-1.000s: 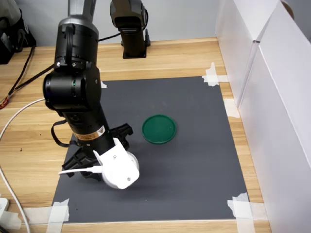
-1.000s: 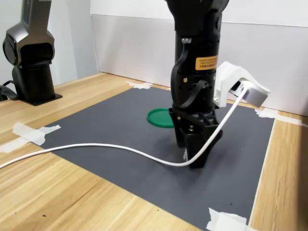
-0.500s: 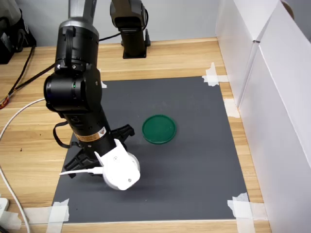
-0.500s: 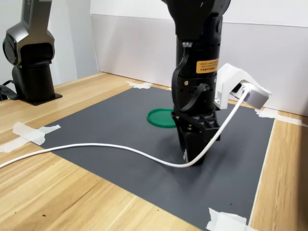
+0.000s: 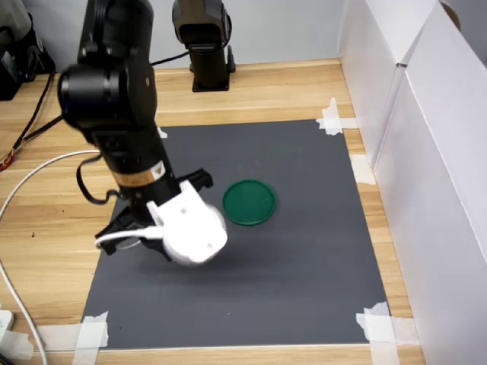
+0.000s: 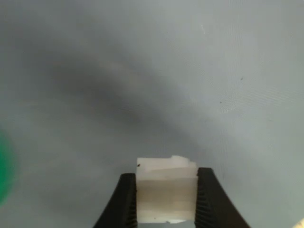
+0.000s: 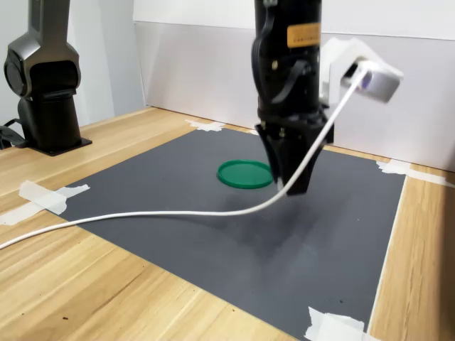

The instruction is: Grasp a white terminal and put it in the green lid.

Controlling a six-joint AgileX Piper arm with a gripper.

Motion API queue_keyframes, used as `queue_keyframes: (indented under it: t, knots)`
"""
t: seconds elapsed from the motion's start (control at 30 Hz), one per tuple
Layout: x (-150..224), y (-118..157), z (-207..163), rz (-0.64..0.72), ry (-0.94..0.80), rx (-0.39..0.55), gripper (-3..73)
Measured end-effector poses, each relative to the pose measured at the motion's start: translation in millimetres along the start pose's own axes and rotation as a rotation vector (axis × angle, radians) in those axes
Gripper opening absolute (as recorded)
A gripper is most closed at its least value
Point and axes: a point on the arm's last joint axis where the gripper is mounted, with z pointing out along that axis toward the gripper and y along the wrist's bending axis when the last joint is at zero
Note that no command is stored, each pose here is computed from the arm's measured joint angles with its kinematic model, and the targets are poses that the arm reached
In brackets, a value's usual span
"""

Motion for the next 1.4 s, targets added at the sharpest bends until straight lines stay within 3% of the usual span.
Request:
queue_keyframes:
  t: [0.27,0.7,1.0,1.4]
  knots:
    - [-2,47,-33,-0.093,-0.02,-0.021,27.3]
    - [11,118,-4,-0.263,0.043,-0.077,27.3]
    - [12,122,14,-0.281,0.019,-0.034,27.3]
    - [15,124,43,-0.284,0.091,-0.09,27.3]
